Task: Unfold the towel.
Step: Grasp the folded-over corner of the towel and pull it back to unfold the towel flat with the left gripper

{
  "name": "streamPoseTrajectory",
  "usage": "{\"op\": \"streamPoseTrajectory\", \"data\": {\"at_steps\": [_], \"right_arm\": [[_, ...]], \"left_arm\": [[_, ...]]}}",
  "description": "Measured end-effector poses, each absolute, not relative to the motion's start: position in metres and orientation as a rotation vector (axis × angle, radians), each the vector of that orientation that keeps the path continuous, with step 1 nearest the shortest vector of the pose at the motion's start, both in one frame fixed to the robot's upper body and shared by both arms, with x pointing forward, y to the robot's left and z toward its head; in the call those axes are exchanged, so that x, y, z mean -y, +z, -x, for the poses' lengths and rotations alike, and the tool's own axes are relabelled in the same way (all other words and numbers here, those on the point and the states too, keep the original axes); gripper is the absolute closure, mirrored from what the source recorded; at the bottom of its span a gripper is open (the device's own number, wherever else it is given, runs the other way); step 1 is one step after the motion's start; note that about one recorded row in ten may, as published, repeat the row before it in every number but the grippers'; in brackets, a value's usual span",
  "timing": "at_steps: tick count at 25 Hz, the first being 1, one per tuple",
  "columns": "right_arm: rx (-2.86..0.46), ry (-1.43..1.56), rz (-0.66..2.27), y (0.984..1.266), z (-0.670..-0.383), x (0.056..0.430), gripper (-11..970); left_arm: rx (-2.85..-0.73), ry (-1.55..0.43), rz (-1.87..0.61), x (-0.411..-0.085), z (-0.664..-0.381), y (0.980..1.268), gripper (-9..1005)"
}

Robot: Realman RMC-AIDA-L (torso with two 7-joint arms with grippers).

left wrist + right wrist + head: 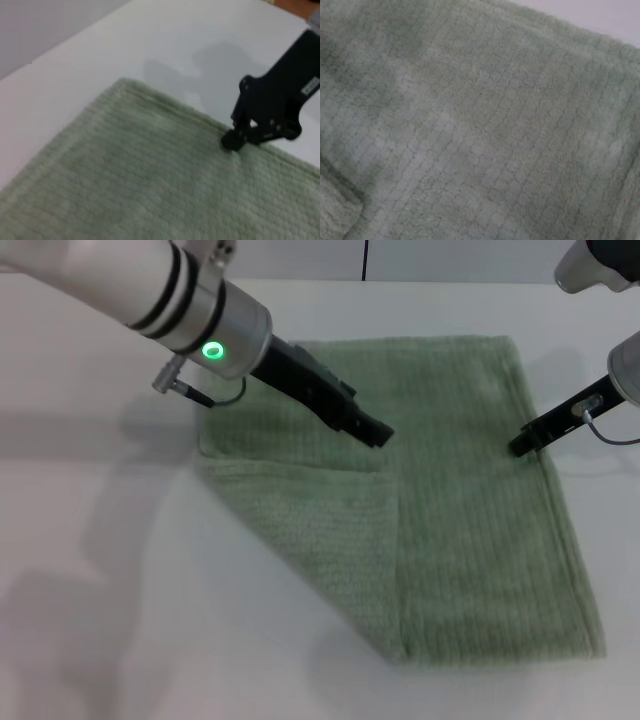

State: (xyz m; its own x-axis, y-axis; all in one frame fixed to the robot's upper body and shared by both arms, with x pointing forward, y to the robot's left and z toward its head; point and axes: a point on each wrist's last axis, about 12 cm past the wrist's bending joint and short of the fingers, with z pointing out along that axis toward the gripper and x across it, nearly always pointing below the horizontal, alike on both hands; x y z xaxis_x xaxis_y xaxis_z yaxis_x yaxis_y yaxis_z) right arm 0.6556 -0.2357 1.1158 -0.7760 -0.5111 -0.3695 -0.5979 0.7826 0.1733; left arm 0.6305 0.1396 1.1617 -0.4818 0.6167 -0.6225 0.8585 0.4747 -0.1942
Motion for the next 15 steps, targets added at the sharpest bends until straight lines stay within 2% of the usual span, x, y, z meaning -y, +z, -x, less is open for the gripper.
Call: {"op": "streamPoseTrajectory", "data": {"at_steps": [15], "right_arm": [[-2.671,0.402,0.859,1.117,-0.656,0.235,961]], "left_arm": [[-2.272,-0.686,-1.321,-0.113,-0.623,1.147,195]]}}
